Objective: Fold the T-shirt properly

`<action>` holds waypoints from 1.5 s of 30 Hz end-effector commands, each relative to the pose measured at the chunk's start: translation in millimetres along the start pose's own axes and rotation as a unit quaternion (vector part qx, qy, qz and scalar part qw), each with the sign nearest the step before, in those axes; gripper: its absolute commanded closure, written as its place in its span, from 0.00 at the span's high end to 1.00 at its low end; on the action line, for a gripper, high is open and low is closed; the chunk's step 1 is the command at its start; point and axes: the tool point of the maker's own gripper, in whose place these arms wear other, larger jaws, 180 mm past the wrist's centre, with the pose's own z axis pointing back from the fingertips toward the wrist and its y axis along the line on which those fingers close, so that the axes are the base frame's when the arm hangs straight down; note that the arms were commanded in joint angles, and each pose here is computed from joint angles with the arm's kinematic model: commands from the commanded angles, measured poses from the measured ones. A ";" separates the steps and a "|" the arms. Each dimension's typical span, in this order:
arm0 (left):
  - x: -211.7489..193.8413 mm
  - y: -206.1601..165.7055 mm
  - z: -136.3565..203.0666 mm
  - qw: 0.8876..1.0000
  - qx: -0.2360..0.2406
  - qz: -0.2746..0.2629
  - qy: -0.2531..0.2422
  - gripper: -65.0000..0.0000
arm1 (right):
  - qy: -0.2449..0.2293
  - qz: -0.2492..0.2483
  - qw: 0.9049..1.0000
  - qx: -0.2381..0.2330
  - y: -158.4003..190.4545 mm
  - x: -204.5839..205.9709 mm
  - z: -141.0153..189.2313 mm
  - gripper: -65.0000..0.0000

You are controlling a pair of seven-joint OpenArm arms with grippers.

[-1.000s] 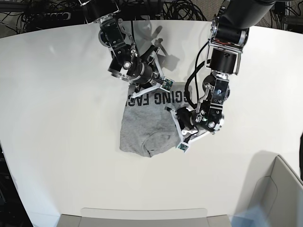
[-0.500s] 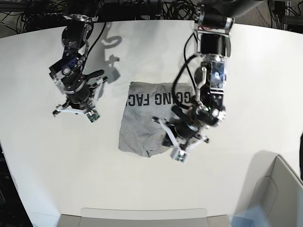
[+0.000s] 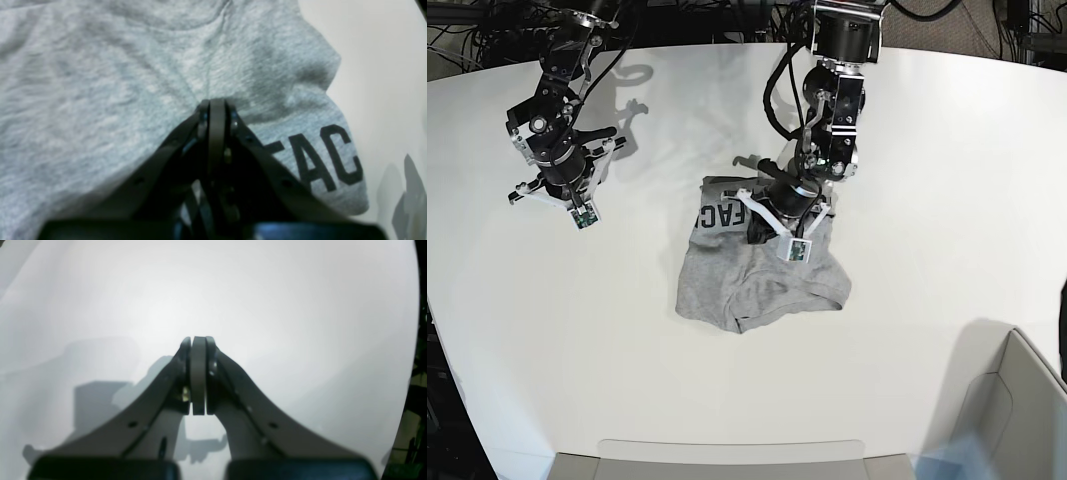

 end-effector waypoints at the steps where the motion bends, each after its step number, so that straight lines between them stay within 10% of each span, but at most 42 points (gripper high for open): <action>1: 2.0 1.7 -4.7 1.000 0.007 -0.004 0.008 0.00 | -0.025 0.009 1.000 -0.003 -4.4 14.1 3.3 0.01; 17: -12.6 196.7 24.9 0.983 0.166 -0.032 0.077 0.00 | -0.027 0.009 1.000 -0.003 -4.1 15.9 3.7 0.01; 24: -4.4 242.8 46.9 0.978 0.164 -0.076 0.100 0.00 | -0.028 0.007 1.000 -0.001 -1.9 17.0 3.5 0.01; 39: 127.4 208.6 123.9 0.970 0.202 -0.127 -0.054 0.00 | -0.075 0.009 0.996 -0.036 -20.4 51.0 20.7 0.01; 45: 114.0 184.4 165.3 0.964 0.214 -0.150 -0.048 0.00 | -0.067 0.000 0.997 -0.032 -3.4 39.8 34.2 0.01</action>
